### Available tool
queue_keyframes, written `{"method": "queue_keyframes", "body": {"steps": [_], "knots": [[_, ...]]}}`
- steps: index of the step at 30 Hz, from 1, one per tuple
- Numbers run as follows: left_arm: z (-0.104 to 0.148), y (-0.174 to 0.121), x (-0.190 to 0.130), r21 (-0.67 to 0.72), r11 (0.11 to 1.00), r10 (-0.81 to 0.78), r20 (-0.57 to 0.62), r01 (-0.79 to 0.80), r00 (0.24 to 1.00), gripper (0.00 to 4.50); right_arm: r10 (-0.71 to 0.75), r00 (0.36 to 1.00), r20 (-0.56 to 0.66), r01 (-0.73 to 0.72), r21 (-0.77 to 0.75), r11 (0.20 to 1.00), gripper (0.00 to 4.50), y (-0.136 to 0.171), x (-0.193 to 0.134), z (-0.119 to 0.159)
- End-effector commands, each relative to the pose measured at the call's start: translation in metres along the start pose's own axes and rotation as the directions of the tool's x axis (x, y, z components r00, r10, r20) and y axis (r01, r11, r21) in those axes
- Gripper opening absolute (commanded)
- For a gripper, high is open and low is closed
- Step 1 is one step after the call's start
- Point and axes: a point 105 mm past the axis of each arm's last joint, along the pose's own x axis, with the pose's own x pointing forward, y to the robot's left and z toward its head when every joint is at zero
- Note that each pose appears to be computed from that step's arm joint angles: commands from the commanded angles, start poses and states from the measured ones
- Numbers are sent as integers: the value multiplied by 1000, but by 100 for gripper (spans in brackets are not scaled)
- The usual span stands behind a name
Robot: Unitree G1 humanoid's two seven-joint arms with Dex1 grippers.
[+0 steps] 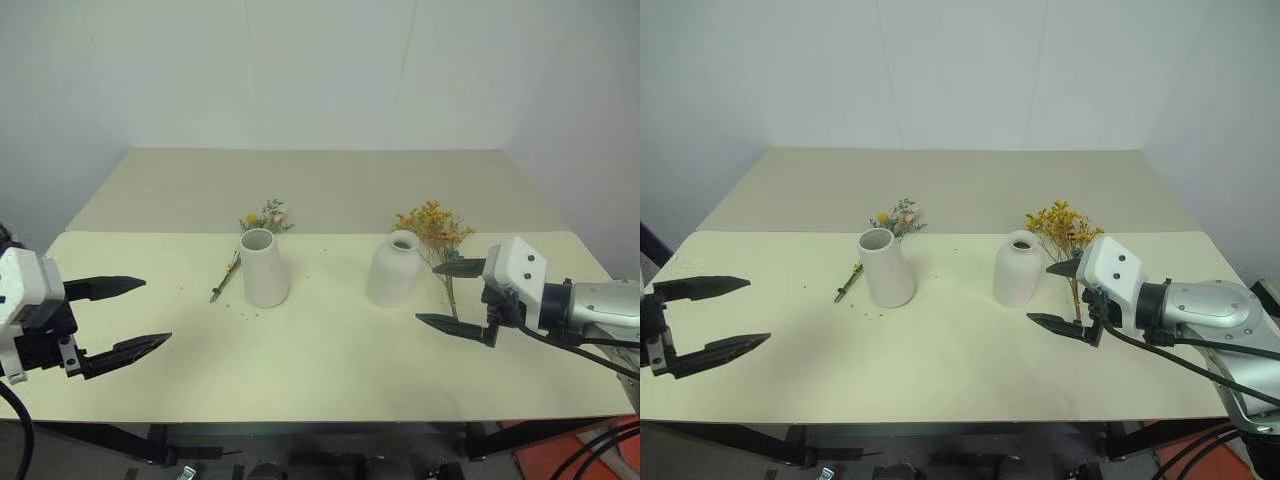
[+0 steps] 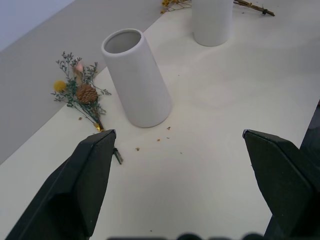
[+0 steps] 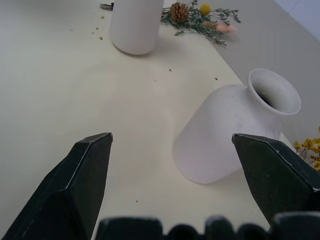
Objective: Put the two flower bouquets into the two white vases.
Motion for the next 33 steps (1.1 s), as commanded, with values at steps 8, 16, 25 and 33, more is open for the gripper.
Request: {"method": "queue_keyframes", "body": {"steps": [8,16,25,33], "knots": [[6,4,2,29,999,28,30,-29,999,446,-22,1000,9,23,-58,998,450,-4,-6,8],[-8,45,16,-65,967,242,-48,-245,969,446,-19,1000,4,19,-64,998,450,-3,-3,8],[-12,84,55,-129,932,308,-213,-339,927,446,12,999,32,-9,-109,994,450,1,9,14],[-16,106,99,-262,927,192,-283,-268,940,446,27,973,228,5,-140,990,450,-25,17,62]]}}
